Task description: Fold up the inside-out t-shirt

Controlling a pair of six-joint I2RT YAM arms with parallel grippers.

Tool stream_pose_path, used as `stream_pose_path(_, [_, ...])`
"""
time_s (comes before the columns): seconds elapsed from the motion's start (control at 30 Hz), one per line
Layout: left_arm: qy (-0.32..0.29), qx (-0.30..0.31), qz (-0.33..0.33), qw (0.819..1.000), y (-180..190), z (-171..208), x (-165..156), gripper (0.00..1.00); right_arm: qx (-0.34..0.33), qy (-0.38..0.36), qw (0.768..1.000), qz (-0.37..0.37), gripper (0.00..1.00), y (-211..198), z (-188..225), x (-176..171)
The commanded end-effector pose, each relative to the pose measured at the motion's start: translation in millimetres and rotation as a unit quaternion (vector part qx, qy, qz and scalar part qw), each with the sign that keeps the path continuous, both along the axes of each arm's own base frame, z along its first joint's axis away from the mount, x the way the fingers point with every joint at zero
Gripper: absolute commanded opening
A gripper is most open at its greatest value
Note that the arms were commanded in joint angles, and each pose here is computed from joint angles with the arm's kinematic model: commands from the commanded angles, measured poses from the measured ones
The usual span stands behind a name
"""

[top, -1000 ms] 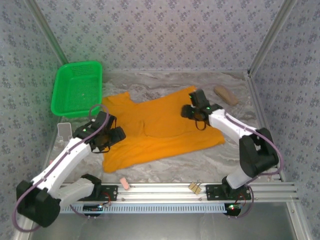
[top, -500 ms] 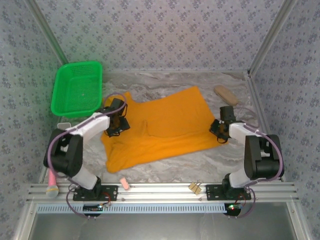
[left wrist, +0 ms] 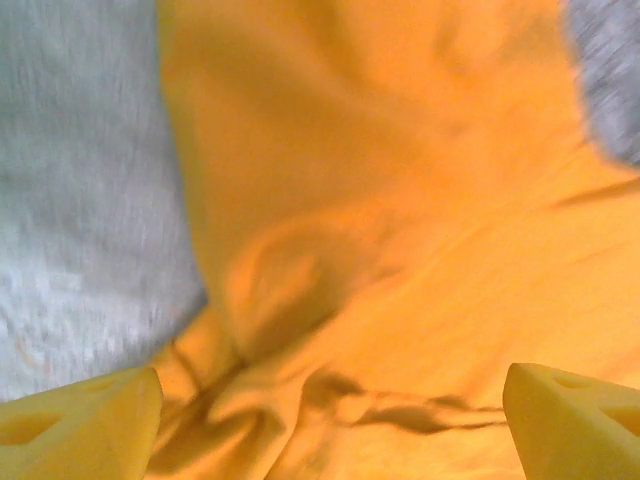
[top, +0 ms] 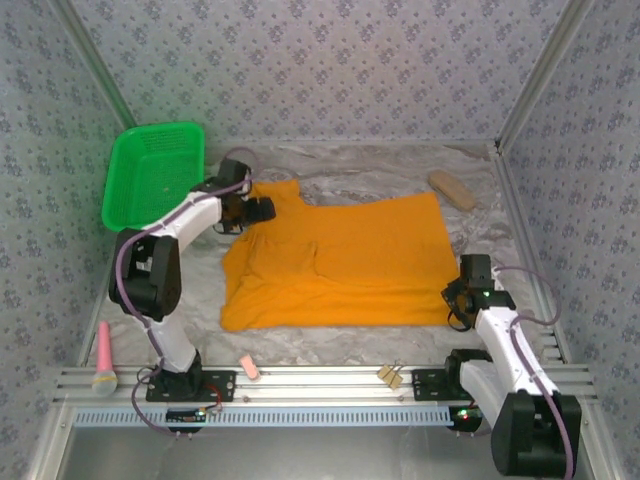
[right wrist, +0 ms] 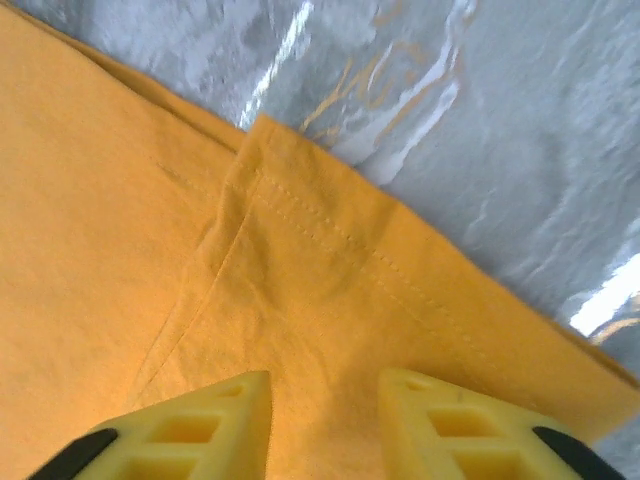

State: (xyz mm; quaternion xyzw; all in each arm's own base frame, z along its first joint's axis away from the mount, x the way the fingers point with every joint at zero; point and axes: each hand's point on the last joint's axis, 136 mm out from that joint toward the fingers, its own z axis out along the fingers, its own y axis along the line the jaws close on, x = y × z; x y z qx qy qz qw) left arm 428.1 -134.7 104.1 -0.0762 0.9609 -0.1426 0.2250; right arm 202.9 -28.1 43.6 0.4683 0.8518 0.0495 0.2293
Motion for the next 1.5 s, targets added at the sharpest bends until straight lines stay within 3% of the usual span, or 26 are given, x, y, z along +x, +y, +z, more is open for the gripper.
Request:
stream_pose_path(0.0, [-0.025,-0.039,-0.071,0.996,-19.2,23.6,22.5,0.88,-0.057,-0.033,0.997,0.046,0.45,-10.6,29.6,29.4])
stream_pose_path(0.1, [-0.012,-0.021,-0.072,0.997,-21.3,23.4,50.3,0.86,-0.092,-0.091,0.983,0.129,0.51,-4.5,65.6,84.8])
stream_pose_path(0.2, [0.02,0.035,-0.029,0.999,-3.1,8.0,69.9,0.83,-0.142,-0.095,0.968,0.185,0.53,-6.9,86.2,128.4])
stream_pose_path(0.33, [0.055,0.089,0.021,0.994,22.7,-16.0,82.6,0.83,-0.153,-0.075,0.953,0.251,0.54,-1.4,89.5,182.1])
stream_pose_path(0.47, [0.069,0.094,0.044,0.992,37.2,-31.5,91.7,0.83,-0.145,-0.031,0.939,0.309,0.55,3.9,75.7,218.8])
stream_pose_path(0.57, [0.08,0.083,0.05,0.992,46.6,-43.7,99.0,0.83,-0.175,-0.004,0.912,0.371,0.55,1.2,74.0,248.1])
stream_pose_path(0.7, [0.076,0.053,0.017,0.996,38.8,-52.0,109.9,0.83,-0.191,0.026,0.866,0.461,0.54,4.0,64.2,267.0])
stream_pose_path(0.77, [0.073,0.043,-0.014,0.996,30.0,-58.4,115.9,0.84,-0.196,0.034,0.827,0.526,0.54,13.9,54.5,269.9])
stream_pose_path(0.9, [0.089,0.057,-0.034,0.994,29.2,-73.7,122.3,0.84,-0.187,0.02,0.772,0.608,0.54,32.9,38.9,284.3])
stream_pose_path(1.0, [0.098,0.037,-0.044,0.994,21.2,-86.1,122.5,0.79,-0.191,0.046,0.735,0.649,0.54,32.2,18.3,294.9])
stream_pose_path(1.1, [0.101,0.012,-0.059,0.993,10.9,-91.8,121.3,0.7,-0.201,0.074,0.722,0.658,0.54,22.5,5.1,308.3])
stream_pose_path(1.3, [0.115,-0.026,-0.079,0.99,-5.1,-101.2,115.4,0.65,-0.201,0.076,0.688,0.693,0.54,21.4,-11.4,321.0])
stream_pose_path(1.47, [0.129,-0.072,-0.096,0.984,-20.3,-101.7,106.9,0.6,-0.149,0.081,0.657,0.735,0.41,33.9,-26.7,310.4])
